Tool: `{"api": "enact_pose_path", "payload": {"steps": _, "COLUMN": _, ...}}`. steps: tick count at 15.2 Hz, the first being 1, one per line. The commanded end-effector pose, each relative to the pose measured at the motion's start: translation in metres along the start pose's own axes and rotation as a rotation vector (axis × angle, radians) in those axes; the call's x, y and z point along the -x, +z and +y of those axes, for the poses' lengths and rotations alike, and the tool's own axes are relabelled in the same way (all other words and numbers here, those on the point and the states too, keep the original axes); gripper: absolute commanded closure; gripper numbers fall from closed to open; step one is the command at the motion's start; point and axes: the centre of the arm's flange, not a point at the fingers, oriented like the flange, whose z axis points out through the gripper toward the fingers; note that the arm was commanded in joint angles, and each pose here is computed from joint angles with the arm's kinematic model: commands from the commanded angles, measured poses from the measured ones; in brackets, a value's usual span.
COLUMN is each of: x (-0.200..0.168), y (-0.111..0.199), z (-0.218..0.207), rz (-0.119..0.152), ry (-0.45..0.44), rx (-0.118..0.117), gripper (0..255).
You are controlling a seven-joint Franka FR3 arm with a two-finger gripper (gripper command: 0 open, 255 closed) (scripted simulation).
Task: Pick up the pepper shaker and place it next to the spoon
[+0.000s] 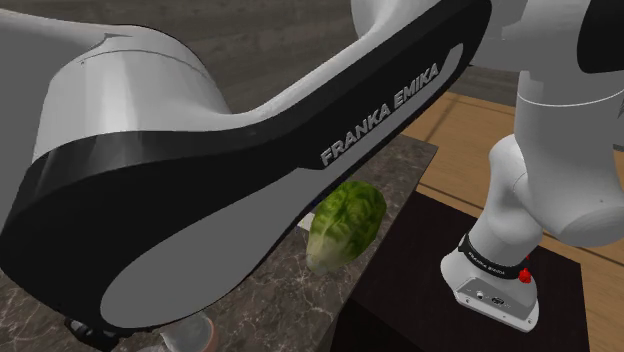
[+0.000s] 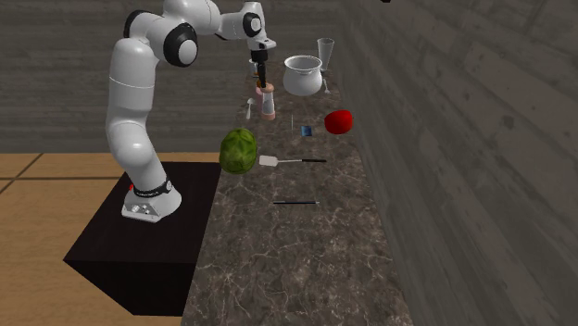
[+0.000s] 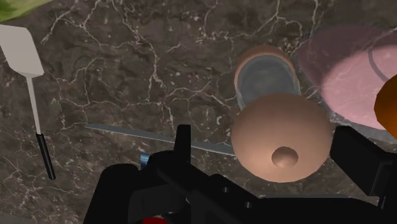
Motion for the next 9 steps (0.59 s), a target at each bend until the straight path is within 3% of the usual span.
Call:
{"api": "enact_pose_path", "payload": {"steps": 1, "x": 0.001, "y": -0.023, "z": -0.001, "rz": 0.000, "ry": 0.000, "rx": 0.001, "gripper": 0}}
{"api": "enact_pose_path", "payload": {"steps": 9, "x": 0.001, "y": -0.034, "z": -0.001, "rz": 0.000, "ry": 0.000, "rx": 0.001, "gripper": 0}}
